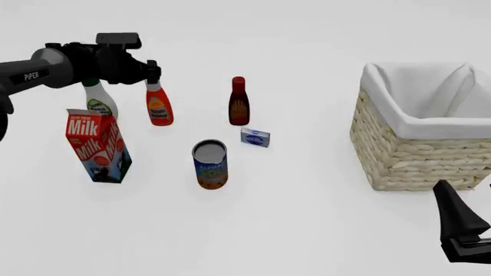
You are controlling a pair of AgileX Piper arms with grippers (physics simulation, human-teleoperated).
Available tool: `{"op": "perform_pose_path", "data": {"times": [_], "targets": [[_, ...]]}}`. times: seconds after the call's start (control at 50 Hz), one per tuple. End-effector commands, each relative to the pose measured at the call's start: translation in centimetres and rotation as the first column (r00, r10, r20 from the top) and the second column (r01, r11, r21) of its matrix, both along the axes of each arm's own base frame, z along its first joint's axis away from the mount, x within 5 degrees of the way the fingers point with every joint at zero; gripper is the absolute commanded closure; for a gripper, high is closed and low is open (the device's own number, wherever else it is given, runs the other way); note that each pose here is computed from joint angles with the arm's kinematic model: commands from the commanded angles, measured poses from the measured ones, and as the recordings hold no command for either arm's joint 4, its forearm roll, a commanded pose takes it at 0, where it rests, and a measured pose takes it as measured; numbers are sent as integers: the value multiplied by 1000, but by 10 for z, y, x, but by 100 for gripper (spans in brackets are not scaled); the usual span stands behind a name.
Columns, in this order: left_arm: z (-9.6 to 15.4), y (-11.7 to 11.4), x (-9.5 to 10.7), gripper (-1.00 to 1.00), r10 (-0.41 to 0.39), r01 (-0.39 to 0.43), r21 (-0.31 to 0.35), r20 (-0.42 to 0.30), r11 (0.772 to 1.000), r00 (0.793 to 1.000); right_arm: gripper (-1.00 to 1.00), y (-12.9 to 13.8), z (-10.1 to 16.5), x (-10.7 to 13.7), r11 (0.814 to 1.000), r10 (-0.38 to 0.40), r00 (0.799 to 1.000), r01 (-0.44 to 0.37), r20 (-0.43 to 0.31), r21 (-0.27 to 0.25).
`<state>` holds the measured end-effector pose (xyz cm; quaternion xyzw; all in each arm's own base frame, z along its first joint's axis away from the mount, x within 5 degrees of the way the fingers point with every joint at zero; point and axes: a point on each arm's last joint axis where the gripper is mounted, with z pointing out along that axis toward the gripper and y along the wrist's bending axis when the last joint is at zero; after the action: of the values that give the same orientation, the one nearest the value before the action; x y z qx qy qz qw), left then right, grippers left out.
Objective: Pick the ketchup and place it in the basket.
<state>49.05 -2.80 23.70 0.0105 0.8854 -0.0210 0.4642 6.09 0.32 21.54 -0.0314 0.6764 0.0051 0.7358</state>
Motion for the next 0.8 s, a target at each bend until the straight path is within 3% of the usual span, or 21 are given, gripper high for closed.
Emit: {"op": "perform_pose_path", "data": {"times": [0.02,0.8], "targets": [[-11,0,0,-100,4,-4,-5,-10,1000,1000,-100,0,0,0,1000,-1,1000,1,1,1],[-29,-17,9,-100,-47,48,22,-21,999,999,-100,0,-1,-3,1000,-3,1000,3,5,10]]}}
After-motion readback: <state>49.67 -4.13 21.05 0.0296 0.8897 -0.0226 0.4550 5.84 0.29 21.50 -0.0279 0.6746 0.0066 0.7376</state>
